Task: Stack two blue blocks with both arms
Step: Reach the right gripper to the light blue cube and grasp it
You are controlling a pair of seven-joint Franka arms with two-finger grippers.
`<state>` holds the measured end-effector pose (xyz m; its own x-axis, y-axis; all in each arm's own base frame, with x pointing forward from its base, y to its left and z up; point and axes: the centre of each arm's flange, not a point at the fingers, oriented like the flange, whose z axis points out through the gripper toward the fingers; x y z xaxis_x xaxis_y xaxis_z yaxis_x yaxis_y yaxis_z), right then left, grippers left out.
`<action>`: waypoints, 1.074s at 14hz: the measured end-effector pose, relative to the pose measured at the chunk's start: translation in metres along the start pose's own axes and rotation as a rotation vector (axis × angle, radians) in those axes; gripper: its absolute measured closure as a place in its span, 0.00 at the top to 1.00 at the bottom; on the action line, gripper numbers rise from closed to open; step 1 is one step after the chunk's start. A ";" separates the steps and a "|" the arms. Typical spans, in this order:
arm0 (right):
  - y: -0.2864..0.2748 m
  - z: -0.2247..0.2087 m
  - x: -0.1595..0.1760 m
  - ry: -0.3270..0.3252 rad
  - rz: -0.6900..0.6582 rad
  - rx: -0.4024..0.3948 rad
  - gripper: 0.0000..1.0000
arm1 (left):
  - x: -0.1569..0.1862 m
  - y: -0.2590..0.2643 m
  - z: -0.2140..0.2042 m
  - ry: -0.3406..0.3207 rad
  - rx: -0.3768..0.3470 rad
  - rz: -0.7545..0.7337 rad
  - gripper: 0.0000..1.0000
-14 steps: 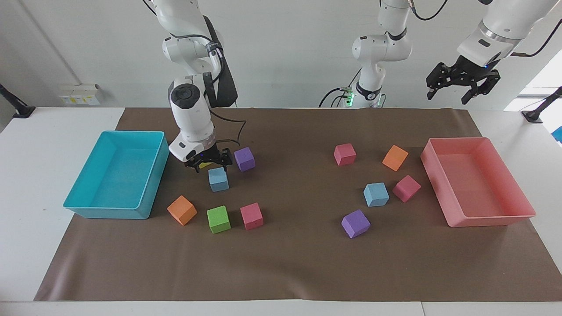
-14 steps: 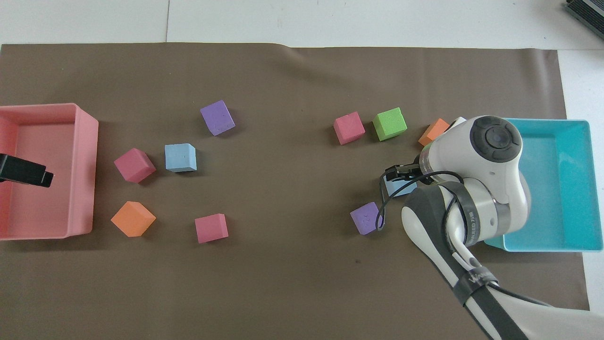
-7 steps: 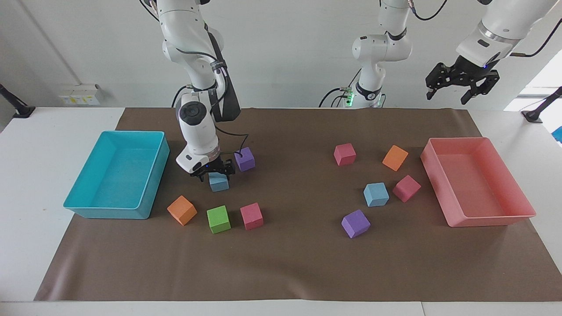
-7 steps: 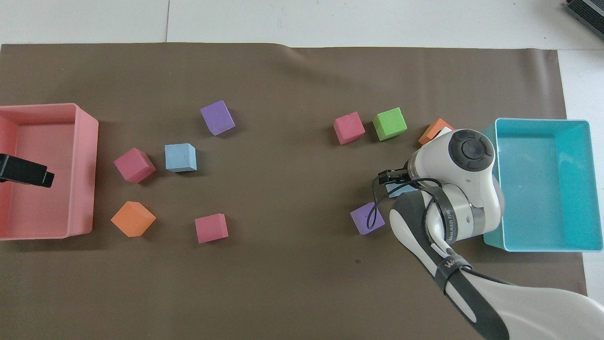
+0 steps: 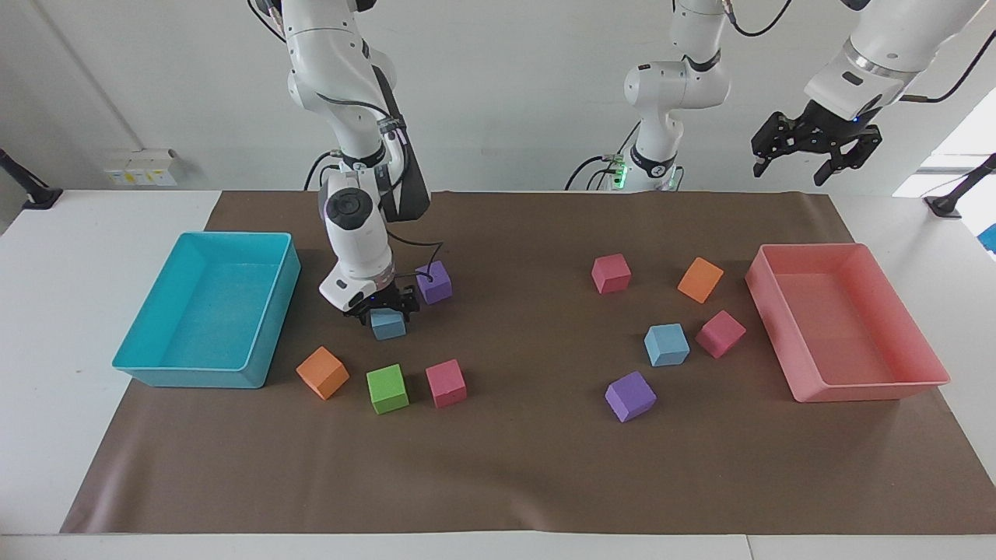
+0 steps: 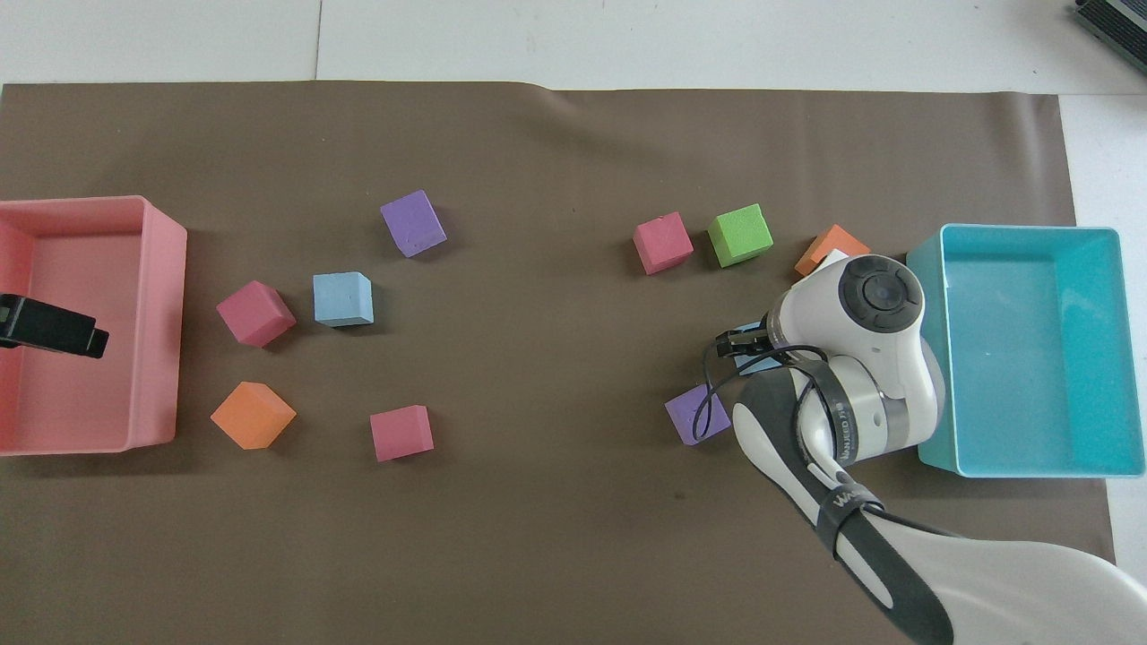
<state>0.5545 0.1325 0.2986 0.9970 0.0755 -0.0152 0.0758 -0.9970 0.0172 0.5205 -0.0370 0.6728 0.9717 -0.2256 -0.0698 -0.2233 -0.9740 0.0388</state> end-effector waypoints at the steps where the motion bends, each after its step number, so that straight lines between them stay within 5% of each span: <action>1: 0.000 0.000 0.000 -0.001 0.011 0.011 0.66 | 0.000 0.000 0.000 0.000 0.000 0.000 1.00; 6: -0.002 -0.013 0.010 0.026 0.036 0.042 0.59 | -0.002 0.001 0.000 -0.001 0.000 0.002 1.00; 15: -0.013 -0.140 0.023 0.004 0.035 0.067 0.57 | -0.004 0.003 0.001 -0.004 0.000 0.005 1.00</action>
<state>0.5781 0.1502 0.4380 0.9991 0.0407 -0.0117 0.0401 -0.9980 -0.0490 0.5162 -0.0394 0.6718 0.9703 -0.2303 -0.0741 -0.2279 -0.9729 0.0391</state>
